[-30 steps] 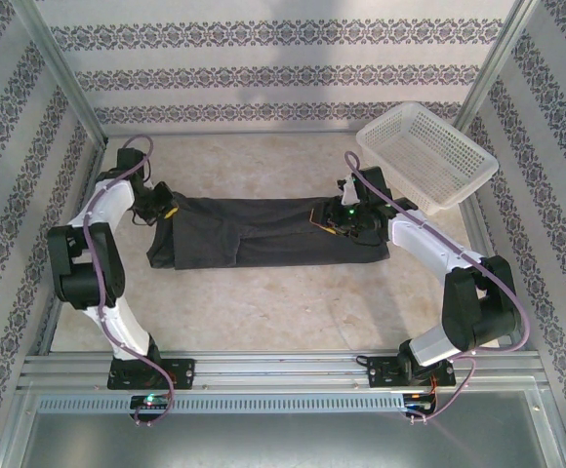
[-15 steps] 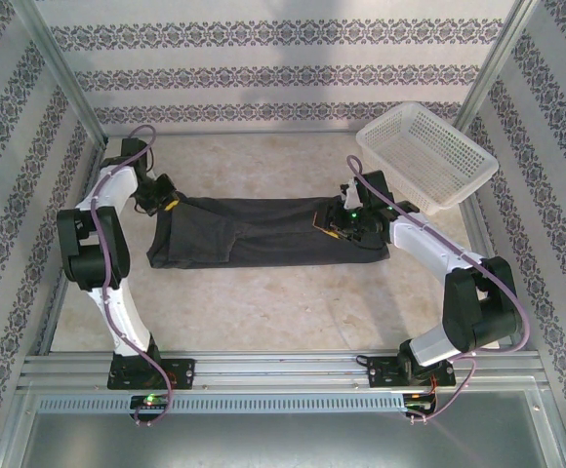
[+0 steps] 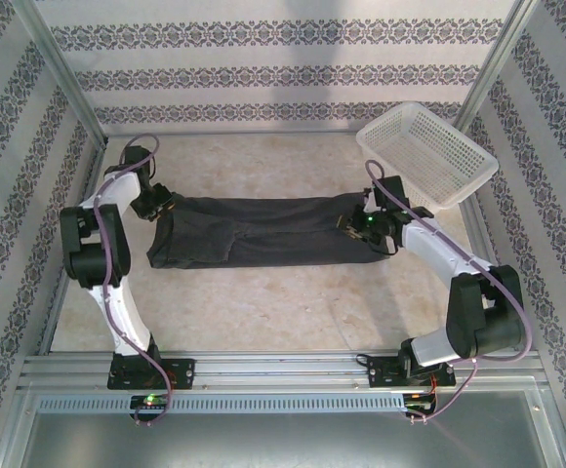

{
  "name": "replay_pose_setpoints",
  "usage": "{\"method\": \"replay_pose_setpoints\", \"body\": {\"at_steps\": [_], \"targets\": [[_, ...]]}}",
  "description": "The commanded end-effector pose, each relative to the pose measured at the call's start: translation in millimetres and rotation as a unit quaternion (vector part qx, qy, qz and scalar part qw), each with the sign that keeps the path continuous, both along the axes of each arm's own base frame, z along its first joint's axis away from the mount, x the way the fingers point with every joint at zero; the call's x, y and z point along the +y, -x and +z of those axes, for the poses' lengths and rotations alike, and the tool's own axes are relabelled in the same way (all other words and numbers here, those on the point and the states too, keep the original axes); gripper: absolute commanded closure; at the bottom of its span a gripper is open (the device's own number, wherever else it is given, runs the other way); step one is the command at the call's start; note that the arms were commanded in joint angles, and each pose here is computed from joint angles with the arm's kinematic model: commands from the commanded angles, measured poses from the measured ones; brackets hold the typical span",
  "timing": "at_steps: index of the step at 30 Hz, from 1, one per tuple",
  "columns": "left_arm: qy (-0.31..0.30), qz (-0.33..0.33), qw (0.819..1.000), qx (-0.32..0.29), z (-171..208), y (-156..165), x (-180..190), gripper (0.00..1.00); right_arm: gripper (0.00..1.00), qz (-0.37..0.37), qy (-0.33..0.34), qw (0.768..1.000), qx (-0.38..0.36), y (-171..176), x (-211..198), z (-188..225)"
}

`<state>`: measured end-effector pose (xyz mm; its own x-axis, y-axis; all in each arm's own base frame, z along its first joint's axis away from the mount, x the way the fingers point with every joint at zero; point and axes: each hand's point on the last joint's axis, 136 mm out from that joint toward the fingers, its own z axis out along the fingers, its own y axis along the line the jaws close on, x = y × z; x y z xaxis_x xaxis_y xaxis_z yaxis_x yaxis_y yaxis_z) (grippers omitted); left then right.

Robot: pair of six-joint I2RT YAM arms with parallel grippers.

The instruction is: Fold and stack the t-shirts

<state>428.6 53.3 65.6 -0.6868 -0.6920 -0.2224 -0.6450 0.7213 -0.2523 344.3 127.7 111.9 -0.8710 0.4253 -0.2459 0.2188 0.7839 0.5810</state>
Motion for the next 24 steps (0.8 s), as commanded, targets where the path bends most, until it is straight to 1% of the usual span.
{"method": "replay_pose_setpoints", "body": {"at_steps": [1,3,6,10,13,16,18,20,24], "targets": [[0.001,0.051,0.997,-0.055,45,23,-7,0.64,0.85,-0.030,0.078,0.996,-0.003,-20,-33,-2],[0.054,0.078,0.994,-0.049,37,49,-29,0.67,0.88,-0.028,0.105,0.994,0.010,-34,-40,-9],[0.123,0.104,0.986,-0.046,23,82,-71,0.75,0.90,-0.016,0.144,0.989,0.034,-53,-48,-23],[0.173,0.119,0.977,-0.037,3,108,-123,0.80,0.91,0.001,0.200,0.977,0.071,-72,-60,-42],[0.191,0.133,0.973,-0.004,-22,123,-144,0.83,0.91,0.017,0.234,0.967,0.098,-79,-68,-59],[0.192,0.152,0.969,0.018,-41,131,-147,0.84,0.90,0.038,0.247,0.959,0.136,-77,-69,-75],[0.181,0.164,0.970,0.016,-48,129,-139,0.84,0.90,0.051,0.255,0.952,0.161,-71,-70,-84],[0.170,0.171,0.970,0.019,-55,122,-128,0.84,0.89,0.064,0.270,0.944,0.182,-62,-71,-90],[0.159,0.173,0.972,0.014,-64,92,-108,0.84,0.88,0.091,0.310,0.922,0.215,-38,-75,-97]]}}
